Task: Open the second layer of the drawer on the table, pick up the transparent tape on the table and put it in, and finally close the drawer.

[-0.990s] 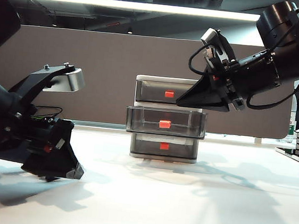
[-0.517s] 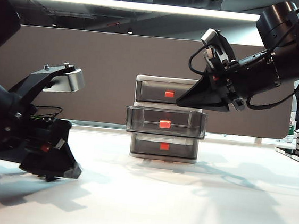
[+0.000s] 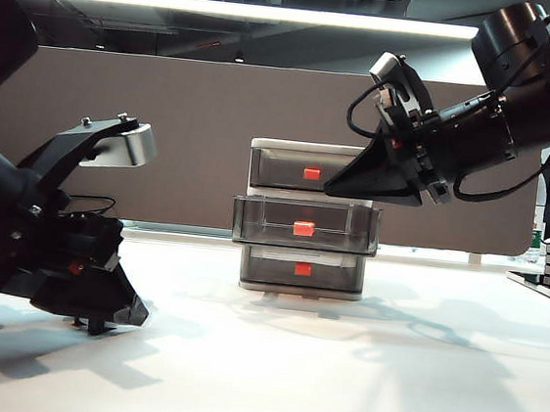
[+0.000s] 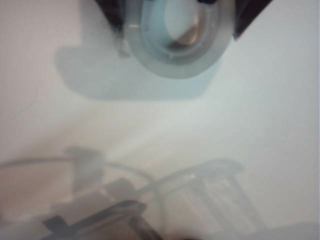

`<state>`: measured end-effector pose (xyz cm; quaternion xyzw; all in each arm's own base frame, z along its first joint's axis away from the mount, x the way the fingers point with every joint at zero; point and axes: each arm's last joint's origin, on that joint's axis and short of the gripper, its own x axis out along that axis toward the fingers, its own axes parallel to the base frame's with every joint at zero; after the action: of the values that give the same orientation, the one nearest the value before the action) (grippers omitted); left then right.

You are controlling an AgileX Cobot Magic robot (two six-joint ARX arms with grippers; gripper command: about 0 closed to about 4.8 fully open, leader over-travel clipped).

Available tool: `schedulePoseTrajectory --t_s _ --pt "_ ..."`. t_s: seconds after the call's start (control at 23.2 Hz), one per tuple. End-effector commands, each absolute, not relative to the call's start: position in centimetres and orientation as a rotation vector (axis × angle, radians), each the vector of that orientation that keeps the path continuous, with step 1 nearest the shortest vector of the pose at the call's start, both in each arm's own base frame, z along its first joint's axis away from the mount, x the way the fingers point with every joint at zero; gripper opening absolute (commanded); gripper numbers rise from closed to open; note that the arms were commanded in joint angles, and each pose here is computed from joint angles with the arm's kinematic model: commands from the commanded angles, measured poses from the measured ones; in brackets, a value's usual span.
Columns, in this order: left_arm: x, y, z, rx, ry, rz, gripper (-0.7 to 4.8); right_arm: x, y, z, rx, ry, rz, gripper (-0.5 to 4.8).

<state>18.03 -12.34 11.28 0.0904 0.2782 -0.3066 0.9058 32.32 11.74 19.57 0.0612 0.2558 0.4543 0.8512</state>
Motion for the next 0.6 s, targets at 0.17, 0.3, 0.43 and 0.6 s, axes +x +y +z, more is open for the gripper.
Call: schedulePoseTrajectory --t_s 0.17,0.3,0.43,0.6 --pt "17.8 -12.4 11.7 0.184 0.567 -0.654 1.48 32.4 11.8 20.0 0.122 0.517 0.963 -0.05" --pt "17.7 -12.3 12.4 0.176 0.536 -0.655 1.48 32.4 11.8 20.0 0.122 0.517 0.963 -0.05" --pt "17.5 -12.1 13.8 0.16 0.478 -0.66 1.48 32.4 11.8 20.0 0.122 0.516 0.962 -0.05" --pt "17.4 -12.1 15.3 0.136 0.409 -0.689 1.48 32.4 11.8 20.0 0.122 0.516 0.963 -0.05"
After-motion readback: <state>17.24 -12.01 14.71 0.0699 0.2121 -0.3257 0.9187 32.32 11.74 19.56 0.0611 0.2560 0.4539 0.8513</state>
